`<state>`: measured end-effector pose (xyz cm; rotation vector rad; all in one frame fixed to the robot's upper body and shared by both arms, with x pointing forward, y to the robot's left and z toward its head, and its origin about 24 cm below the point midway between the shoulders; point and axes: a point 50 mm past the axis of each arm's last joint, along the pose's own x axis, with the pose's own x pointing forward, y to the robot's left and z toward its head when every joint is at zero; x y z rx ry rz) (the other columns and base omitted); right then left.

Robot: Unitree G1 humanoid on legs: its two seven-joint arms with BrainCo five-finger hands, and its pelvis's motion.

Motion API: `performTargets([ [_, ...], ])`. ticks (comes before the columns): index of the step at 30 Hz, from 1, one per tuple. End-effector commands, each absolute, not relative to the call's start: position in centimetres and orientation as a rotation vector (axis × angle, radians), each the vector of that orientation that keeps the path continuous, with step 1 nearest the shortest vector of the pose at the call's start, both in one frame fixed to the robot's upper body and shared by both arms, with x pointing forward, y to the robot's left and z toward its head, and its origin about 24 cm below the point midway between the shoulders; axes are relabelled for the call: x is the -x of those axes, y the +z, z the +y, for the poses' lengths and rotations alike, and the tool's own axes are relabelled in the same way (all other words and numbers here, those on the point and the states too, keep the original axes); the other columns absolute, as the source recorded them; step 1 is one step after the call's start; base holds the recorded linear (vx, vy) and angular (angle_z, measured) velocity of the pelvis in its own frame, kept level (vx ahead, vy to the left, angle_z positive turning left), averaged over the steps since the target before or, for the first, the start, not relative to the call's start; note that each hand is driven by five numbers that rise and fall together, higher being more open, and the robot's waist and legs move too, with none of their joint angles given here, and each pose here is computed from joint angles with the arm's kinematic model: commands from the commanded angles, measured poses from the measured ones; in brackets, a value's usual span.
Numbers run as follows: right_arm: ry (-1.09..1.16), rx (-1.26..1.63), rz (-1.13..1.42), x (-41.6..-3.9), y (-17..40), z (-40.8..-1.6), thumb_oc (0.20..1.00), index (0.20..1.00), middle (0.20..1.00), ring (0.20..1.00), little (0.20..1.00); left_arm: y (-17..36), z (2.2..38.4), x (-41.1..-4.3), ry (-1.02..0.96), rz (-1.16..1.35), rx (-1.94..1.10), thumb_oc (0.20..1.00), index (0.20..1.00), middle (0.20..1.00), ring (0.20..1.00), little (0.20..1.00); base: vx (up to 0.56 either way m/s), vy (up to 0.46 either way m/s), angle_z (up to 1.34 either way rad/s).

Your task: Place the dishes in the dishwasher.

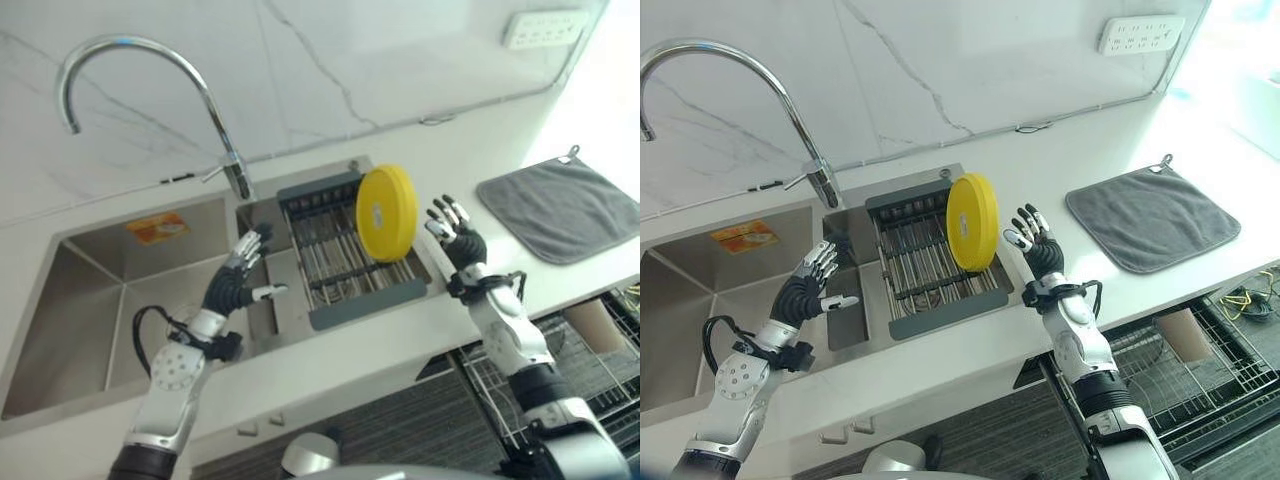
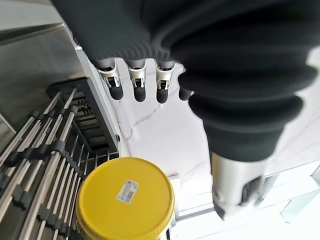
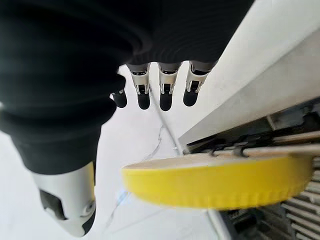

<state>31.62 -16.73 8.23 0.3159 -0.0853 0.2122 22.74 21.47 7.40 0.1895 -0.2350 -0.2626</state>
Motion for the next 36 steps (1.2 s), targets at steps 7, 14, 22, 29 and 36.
performTargets([
  [7,0.282,-0.249,-0.202,-31.9,11.0,-15.1,1.0,1.0,1.0,1.0,1.0,9.4,20.9,-22.6,-0.275,-0.348,-0.207,1.0,1.0,1.0,1.0,1.0,0.0,-0.009,-0.05],
  [14,0.279,-0.204,-0.165,-32.4,10.7,-15.1,1.0,1.0,1.0,1.0,1.0,9.3,20.7,-22.7,-0.289,-0.335,-0.209,1.0,1.0,1.0,1.0,1.0,0.0,0.0,0.0],
  [22,0.265,-0.168,-0.117,-34.2,11.4,-16.1,1.0,1.0,1.0,1.0,1.0,9.4,20.8,-23.0,-0.323,-0.328,-0.213,1.0,1.0,1.0,1.0,1.0,0.0,0.005,0.02],
  [29,0.278,-0.143,-0.122,-34.6,11.9,-15.9,1.0,1.0,1.0,1.0,1.0,9.5,20.9,-23.2,-0.332,-0.326,-0.215,1.0,1.0,1.0,1.0,1.0,0.0,0.006,0.03],
  [36,0.307,-0.134,-0.116,-34.4,11.7,-15.1,1.0,1.0,1.0,1.0,1.0,9.5,20.9,-23.0,-0.333,-0.325,-0.211,1.0,1.0,1.0,1.0,1.0,0.0,0.001,0.01],
])
